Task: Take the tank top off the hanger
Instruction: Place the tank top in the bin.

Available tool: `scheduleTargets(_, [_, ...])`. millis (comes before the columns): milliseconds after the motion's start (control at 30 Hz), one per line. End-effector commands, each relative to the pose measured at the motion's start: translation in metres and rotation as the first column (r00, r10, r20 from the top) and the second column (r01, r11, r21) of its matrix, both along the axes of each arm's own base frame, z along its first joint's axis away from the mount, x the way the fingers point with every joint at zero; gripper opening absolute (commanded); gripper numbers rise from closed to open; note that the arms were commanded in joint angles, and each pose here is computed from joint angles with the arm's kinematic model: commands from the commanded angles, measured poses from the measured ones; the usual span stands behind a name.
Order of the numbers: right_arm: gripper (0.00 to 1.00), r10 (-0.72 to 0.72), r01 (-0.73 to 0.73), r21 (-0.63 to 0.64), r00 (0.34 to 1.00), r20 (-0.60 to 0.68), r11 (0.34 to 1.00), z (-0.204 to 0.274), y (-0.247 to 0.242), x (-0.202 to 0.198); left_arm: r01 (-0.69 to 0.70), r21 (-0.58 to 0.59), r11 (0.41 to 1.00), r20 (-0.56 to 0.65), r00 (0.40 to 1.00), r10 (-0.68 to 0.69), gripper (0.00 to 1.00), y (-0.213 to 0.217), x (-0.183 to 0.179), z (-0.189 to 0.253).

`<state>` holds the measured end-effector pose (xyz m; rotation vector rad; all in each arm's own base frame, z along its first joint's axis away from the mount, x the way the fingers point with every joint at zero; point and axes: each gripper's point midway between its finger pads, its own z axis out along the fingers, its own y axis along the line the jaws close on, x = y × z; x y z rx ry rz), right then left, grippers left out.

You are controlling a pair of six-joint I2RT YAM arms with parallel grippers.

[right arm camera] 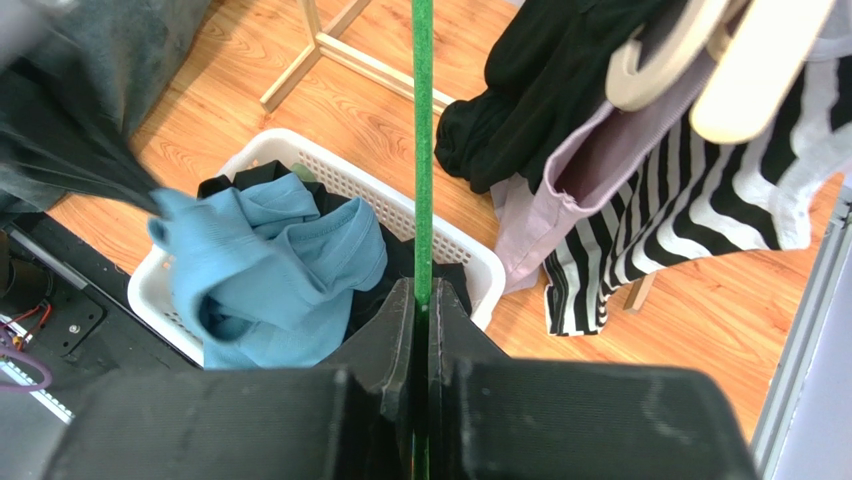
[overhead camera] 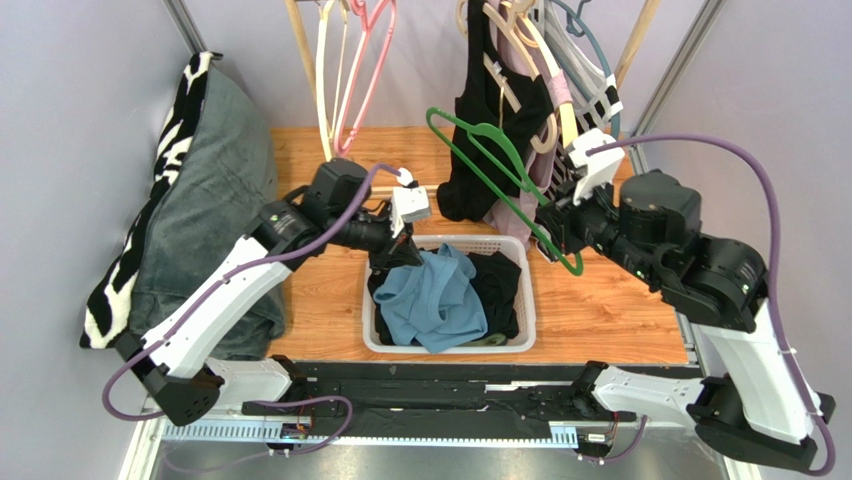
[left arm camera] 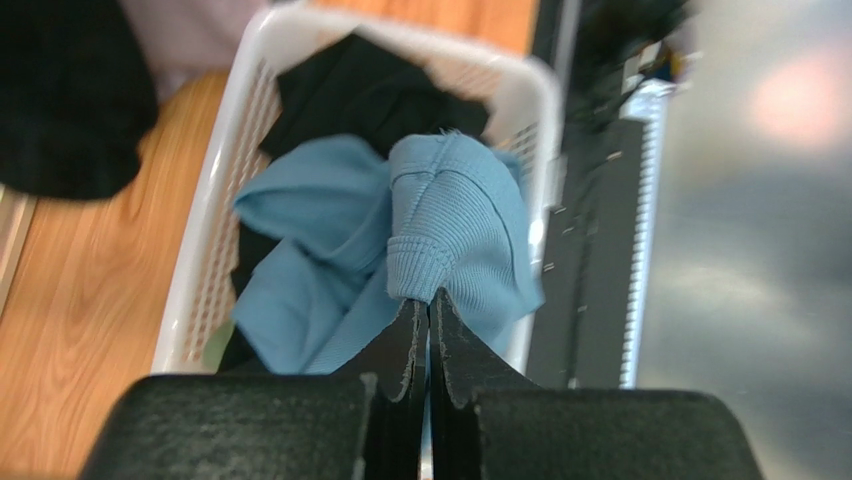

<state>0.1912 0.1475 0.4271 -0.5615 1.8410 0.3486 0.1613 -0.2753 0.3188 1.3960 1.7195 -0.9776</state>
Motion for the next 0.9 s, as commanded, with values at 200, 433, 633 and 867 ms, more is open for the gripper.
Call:
scheduleTargets(200, [0.00, -0.030, 0.027, 0.083, 0.999, 0.036, 0.996, 0.036, 0.020, 0.021, -0.132, 0.304, 0.943, 0.105, 0.989, 0.104, 0.28, 0.023, 0.048, -0.111])
scheduleTargets(433, [0.00, -0.065, 0.061, 0.092, 0.997, 0.038, 0.994, 0.052, 0.032, 0.041, -0.153, 0.426, 0.892, 0.180, 0.980, 0.083, 0.55, 0.031, 0.052, -0.161])
scheduleTargets(633, [0.00, -0.082, 0.081, 0.075, 0.996, 0.018, 0.994, 0.053, 0.044, 0.067, -0.143, 0.489, 0.860, 0.210, 0.977, 0.043, 0.97, 0.035, 0.047, -0.180])
scheduleTargets(867, [0.00, -0.126, 0.122, 0.079, 0.990, 0.055, 0.989, 0.063, 0.052, 0.096, -0.213, 0.532, 0.820, 0.237, 0.967, 0.098, 0.98, 0.046, 0.053, -0.182])
